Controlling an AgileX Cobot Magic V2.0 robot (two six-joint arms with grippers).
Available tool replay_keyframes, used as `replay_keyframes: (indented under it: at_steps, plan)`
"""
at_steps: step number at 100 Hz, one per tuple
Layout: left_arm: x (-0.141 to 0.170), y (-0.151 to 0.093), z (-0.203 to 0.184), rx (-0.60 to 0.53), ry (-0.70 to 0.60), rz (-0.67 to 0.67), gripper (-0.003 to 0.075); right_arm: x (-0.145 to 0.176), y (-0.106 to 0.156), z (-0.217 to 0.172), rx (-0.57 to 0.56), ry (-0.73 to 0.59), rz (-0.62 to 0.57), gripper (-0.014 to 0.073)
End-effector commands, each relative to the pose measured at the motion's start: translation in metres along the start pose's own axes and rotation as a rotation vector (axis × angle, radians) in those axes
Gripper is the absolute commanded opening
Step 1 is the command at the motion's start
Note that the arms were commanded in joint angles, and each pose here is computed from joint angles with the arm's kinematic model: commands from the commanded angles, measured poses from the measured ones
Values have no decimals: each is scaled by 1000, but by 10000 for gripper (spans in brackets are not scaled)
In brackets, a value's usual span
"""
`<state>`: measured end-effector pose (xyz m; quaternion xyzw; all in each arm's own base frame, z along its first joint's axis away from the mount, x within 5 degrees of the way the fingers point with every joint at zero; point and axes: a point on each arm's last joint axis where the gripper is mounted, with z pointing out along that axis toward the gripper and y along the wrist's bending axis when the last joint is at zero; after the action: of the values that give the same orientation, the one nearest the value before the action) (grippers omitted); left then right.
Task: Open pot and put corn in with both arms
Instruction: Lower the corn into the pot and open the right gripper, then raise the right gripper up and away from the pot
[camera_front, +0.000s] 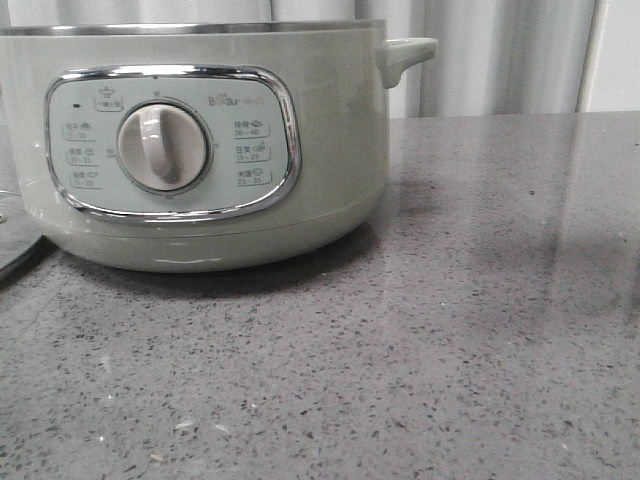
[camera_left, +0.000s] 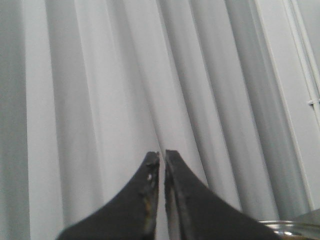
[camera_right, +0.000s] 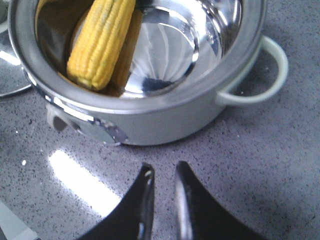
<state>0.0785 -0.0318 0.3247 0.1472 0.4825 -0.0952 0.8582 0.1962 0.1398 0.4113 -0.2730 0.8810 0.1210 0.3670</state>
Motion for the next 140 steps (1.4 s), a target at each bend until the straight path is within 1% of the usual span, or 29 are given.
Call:
replay_keyframes:
  at_steps: [1, 16, 32, 40, 63, 82, 96, 113, 124, 140]
  plan:
    - [-7, 0, -2, -9, -40, -29, -20, 8, -1, -22, 7, -154, -21, 4]
    - [-1, -3, -14, -13, -41, -50, -20, 43, -1, -27, 9, -272, -26, 4]
    - [5, -5, -21, -15, -32, -53, -20, 85, -2, -30, 6, -335, -23, 4]
    - [8, -5, -23, -22, -16, -77, -20, 104, -2, -32, 1, -397, -4, 4]
    - [17, -3, -25, -52, 62, -83, -20, 149, -3, -40, -4, -533, -1, 4]
    - [20, -3, -26, -54, 74, -85, -20, 183, -4, -50, 3, -626, -12, 4]
    - [27, -4, -28, -54, 93, -90, -20, 202, -5, -59, 5, -701, -15, 3]
    - [30, -4, -29, -54, 105, -93, -20, 217, -6, -70, 15, -778, -25, 4]
    - [30, -4, -29, -54, 105, -93, -20, 223, -6, -74, 17, -779, -23, 4]
    - [30, -4, -29, -54, 105, -93, -20, 224, -6, -74, 17, -780, -23, 4]
